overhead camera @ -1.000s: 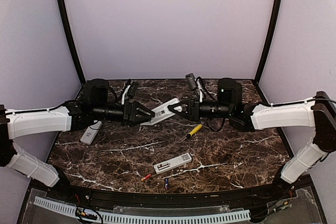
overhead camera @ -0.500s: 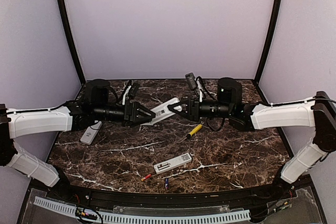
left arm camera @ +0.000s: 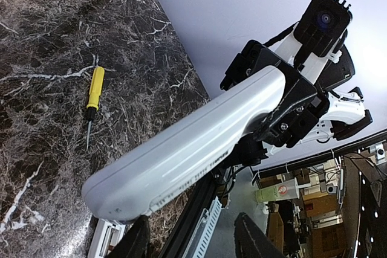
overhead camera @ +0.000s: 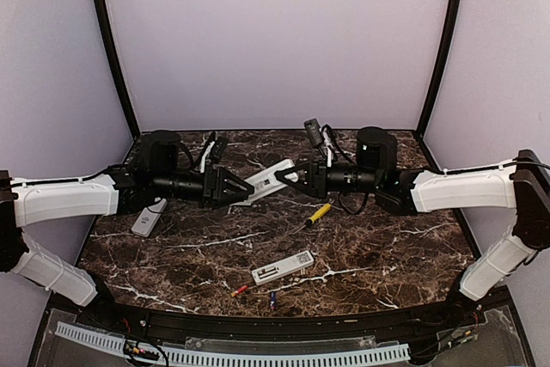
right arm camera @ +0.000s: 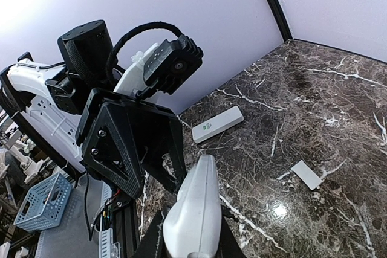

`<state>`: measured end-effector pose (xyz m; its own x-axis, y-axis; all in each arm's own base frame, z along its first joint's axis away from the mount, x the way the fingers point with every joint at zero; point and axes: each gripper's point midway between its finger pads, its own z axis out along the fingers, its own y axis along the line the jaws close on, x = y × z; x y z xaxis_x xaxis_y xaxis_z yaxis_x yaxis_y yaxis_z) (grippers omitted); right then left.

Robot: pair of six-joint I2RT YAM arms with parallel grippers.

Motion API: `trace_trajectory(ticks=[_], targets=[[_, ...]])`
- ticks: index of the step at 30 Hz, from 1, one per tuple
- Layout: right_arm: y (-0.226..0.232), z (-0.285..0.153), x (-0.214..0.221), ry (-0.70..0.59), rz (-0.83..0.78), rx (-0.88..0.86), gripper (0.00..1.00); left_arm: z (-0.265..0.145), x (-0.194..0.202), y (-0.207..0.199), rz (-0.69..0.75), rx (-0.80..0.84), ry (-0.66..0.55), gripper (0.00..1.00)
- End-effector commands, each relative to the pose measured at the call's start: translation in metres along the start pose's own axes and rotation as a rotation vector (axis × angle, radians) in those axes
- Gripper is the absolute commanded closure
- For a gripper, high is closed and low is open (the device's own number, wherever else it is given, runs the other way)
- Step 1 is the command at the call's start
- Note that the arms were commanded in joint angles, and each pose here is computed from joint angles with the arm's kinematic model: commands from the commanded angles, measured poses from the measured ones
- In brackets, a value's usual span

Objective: Unload the batteries from the remote control
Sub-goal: Remove the battery cover from the remote control.

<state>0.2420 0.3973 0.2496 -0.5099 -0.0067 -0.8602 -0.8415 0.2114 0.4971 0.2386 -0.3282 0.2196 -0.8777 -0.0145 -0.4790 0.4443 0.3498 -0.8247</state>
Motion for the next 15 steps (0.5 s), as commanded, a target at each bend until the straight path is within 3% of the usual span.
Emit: trace_trajectory(ticks=[1, 15], targets=[[0.0304, -0.0053, -0.022, -0.071, -0.072, -0.095, 1.0, -0.002, -0.0052, 0.0071, -0.011, -0.049, -0.026, 0.54], [0.0371, -0.0038, -0.0217, -0.06, -0.08, -0.122, 1.0, -0.0039, -0.0056, 0.0102, -0.014, -0.071, -0.035, 0.54]])
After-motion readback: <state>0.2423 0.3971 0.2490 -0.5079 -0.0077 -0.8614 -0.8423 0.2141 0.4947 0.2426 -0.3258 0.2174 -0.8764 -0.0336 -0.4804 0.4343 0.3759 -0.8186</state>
